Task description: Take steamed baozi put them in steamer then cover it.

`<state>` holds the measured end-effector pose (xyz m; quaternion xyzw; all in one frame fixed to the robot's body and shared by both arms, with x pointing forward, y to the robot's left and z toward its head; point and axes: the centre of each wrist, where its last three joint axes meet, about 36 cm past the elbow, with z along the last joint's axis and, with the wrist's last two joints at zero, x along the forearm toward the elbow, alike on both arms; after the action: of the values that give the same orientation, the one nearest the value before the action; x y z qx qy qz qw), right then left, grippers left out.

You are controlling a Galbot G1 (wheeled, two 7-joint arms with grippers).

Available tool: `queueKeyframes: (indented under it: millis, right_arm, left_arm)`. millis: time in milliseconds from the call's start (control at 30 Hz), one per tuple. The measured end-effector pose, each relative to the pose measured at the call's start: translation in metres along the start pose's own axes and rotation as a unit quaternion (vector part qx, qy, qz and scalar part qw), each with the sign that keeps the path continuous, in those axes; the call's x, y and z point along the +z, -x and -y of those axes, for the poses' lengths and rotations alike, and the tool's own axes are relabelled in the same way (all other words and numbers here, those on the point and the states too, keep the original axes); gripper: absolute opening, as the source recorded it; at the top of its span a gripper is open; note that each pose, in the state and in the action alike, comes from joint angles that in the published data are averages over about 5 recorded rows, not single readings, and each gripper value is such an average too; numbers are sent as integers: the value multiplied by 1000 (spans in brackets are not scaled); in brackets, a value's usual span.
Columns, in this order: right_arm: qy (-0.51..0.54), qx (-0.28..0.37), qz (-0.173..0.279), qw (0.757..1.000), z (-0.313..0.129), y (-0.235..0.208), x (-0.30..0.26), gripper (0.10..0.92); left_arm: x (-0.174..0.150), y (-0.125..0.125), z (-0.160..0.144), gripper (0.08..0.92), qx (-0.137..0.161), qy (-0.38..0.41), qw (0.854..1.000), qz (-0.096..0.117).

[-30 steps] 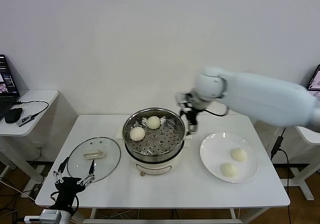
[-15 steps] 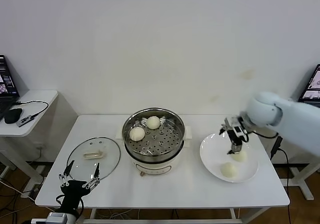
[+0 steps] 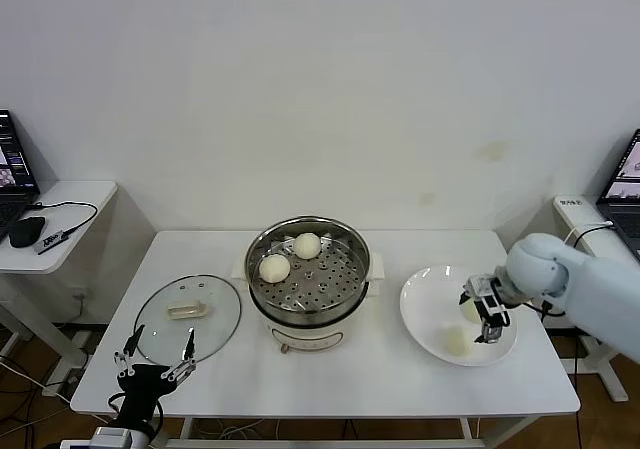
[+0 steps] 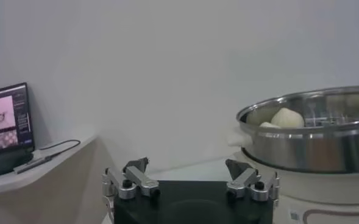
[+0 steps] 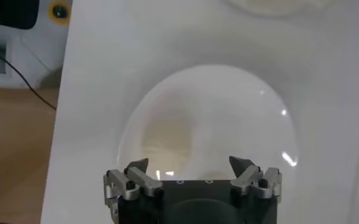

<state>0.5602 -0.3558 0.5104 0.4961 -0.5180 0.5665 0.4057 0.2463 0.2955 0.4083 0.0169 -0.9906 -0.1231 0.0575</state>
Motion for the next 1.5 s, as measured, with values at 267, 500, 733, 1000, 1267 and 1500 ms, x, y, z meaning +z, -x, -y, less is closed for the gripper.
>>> queueKeyframes:
  millis: [267,500,733,1000,1267,1500]
  right_arm:
    - [14,-18,-1,1000,-6,31,4,823]
    - [22,-19,2,1000,-4,49,1,818]
    - [28,-16,5,999,2,59,-4,786]
    - [33,-19,5,999,5,62,-6,695]
    - [37,-26,6,999,9,55,-4,655]
    - [45,-15,7,999,20,27,4,647]
  left_arm:
    - [4,2,-2,823,-3,1,1000,-4]
    - [6,2,-3,823,-4,2,1000,-7]
    - [7,2,-4,823,-6,3,1000,-7]
    - [6,2,-3,823,-7,1,1000,-7]
    - [4,1,-3,823,-7,1,1000,-5]
    - [-1,2,-2,823,-5,0,1000,3]
